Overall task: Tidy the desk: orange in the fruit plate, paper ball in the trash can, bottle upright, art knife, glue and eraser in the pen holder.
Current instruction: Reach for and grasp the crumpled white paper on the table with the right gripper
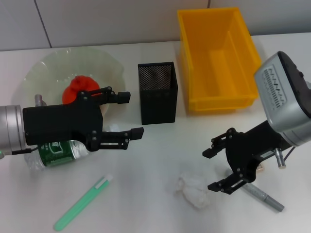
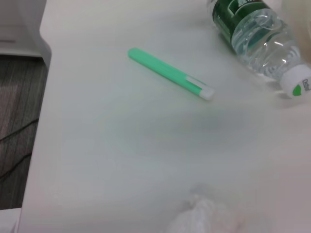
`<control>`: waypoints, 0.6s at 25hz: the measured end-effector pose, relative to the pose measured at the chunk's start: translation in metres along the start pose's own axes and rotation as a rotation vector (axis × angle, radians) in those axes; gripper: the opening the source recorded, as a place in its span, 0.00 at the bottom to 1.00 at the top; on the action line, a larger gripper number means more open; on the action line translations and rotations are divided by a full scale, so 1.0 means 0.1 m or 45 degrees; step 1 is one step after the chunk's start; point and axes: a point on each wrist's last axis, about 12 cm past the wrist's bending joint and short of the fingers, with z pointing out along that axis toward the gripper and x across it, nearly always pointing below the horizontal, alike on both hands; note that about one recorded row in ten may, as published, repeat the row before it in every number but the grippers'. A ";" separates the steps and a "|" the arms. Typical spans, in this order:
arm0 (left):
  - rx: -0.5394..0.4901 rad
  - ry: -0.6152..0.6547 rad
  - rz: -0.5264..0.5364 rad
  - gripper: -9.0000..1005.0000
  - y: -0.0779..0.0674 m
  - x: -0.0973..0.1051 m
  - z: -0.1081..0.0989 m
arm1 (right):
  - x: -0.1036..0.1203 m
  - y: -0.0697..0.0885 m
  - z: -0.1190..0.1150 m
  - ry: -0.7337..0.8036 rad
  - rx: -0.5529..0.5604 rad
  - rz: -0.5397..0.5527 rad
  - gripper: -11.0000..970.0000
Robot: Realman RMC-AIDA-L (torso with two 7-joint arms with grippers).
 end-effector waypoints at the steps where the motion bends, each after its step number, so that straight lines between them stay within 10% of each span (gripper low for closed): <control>1: -0.002 0.002 0.000 0.86 0.00 0.00 0.00 | -0.02 -0.01 0.00 0.006 -0.002 -0.002 0.77; 15: -0.012 0.023 0.010 0.86 0.03 0.00 0.03 | -0.05 0.03 0.21 0.038 -0.069 0.013 0.77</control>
